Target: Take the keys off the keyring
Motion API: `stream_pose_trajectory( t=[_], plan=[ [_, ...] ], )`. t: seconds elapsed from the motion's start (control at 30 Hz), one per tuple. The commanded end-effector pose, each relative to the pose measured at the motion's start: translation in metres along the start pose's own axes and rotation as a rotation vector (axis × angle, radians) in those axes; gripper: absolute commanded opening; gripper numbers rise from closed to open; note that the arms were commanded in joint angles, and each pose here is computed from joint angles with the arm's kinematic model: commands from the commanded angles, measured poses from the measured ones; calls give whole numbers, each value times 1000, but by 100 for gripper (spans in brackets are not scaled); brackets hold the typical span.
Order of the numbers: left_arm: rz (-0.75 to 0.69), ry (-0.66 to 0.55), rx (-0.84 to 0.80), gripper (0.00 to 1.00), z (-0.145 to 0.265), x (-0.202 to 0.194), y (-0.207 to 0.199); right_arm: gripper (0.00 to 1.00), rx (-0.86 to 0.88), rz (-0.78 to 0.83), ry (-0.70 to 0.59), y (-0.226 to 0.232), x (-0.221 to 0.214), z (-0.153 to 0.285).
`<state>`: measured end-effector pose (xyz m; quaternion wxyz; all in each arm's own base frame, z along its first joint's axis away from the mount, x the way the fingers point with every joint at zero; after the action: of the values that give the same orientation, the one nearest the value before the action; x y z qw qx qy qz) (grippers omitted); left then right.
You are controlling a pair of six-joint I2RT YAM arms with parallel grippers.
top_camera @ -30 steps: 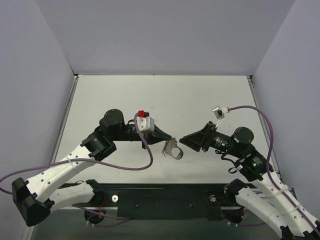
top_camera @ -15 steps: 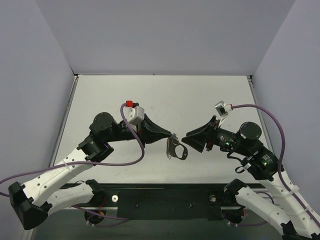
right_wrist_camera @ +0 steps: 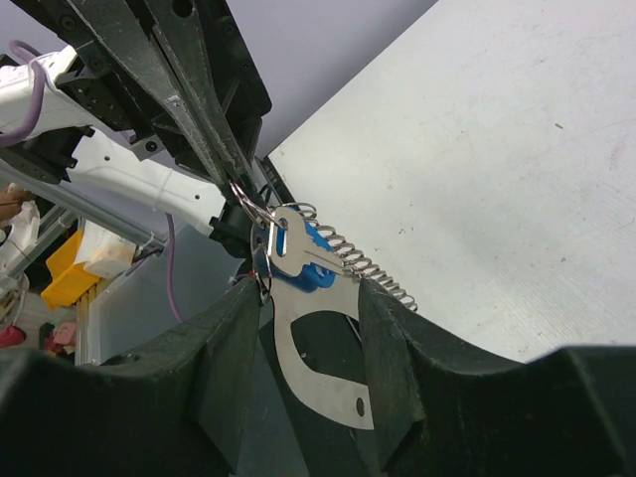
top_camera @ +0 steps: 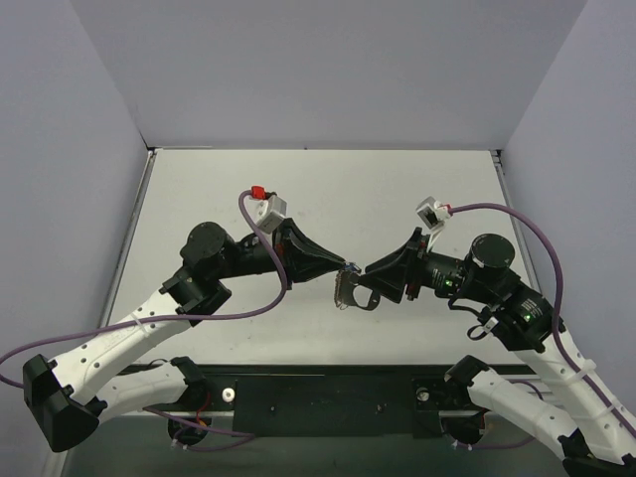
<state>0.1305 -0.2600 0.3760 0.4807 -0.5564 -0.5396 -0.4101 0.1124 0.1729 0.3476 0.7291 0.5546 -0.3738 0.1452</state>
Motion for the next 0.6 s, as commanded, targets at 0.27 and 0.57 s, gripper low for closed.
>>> stream_pose_trajectory(
  t=[0.27,0.57],
  plan=[
    [46,-84,-94,0,-5,27,-16,40,130,102,-37,39,24,13],
    [83,-115,-123,0,-4,32,-21,42,121,119,-20,43,28,13]
  ],
)
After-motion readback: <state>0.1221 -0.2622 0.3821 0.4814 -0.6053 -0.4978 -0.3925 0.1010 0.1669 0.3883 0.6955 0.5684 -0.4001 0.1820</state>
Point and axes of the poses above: each gripper's point midway between its finger pads, its own z axis back along the fingers, its own y axis along the line the jaws close on, x = y × z, the point moved 7 cm from there along z, back along the fingers, and after that the axes turned 13 degrees about -z, right-handed, at the moved point
